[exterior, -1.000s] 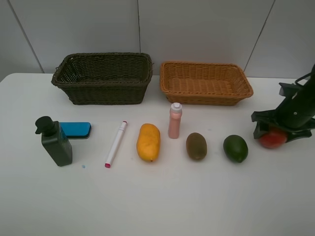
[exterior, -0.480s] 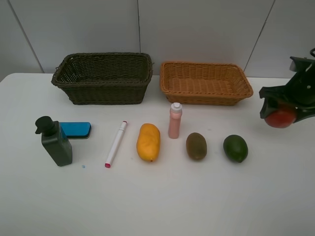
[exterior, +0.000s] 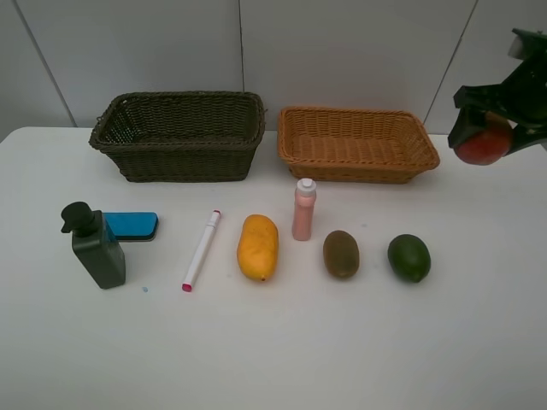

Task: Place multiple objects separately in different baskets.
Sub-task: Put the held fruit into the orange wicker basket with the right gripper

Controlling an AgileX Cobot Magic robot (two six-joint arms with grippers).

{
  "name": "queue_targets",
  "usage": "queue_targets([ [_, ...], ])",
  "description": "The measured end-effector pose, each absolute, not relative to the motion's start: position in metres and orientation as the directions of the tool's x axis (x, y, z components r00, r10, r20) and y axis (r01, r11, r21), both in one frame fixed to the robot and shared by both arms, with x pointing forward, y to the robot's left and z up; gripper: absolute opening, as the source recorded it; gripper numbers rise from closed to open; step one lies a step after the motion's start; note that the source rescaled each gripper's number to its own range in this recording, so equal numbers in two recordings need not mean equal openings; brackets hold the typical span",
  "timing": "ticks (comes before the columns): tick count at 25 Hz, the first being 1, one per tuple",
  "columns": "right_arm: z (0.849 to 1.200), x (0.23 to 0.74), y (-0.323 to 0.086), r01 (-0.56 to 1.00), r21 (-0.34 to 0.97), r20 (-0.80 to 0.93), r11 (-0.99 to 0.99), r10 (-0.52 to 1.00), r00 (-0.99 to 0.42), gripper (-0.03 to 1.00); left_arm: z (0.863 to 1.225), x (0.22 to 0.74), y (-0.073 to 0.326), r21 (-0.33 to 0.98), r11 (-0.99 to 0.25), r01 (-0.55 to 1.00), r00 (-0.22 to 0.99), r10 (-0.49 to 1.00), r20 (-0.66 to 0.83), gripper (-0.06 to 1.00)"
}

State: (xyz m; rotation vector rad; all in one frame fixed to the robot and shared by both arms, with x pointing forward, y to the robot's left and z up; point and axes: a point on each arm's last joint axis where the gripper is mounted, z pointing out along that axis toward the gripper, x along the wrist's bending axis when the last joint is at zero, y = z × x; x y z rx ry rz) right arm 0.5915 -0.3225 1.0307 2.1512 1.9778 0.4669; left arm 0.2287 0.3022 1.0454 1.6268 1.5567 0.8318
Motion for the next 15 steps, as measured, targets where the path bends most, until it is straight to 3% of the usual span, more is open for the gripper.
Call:
queue_targets([
  [8,1.064,0.619,-0.313,0.860,0.507,0.195,-0.051,0.979,-0.057,0.79,1.045,0.229,0.302,0.848,-0.007,0.530,0.060,0.998,-0.030,1.00],
  [15,1.054,0.653,-0.284,0.834,0.548,0.187,0.064,0.963,-0.196,0.79,1.045,0.229,0.302,0.848,-0.007,0.530,0.060,0.998,-0.030,1.00],
])
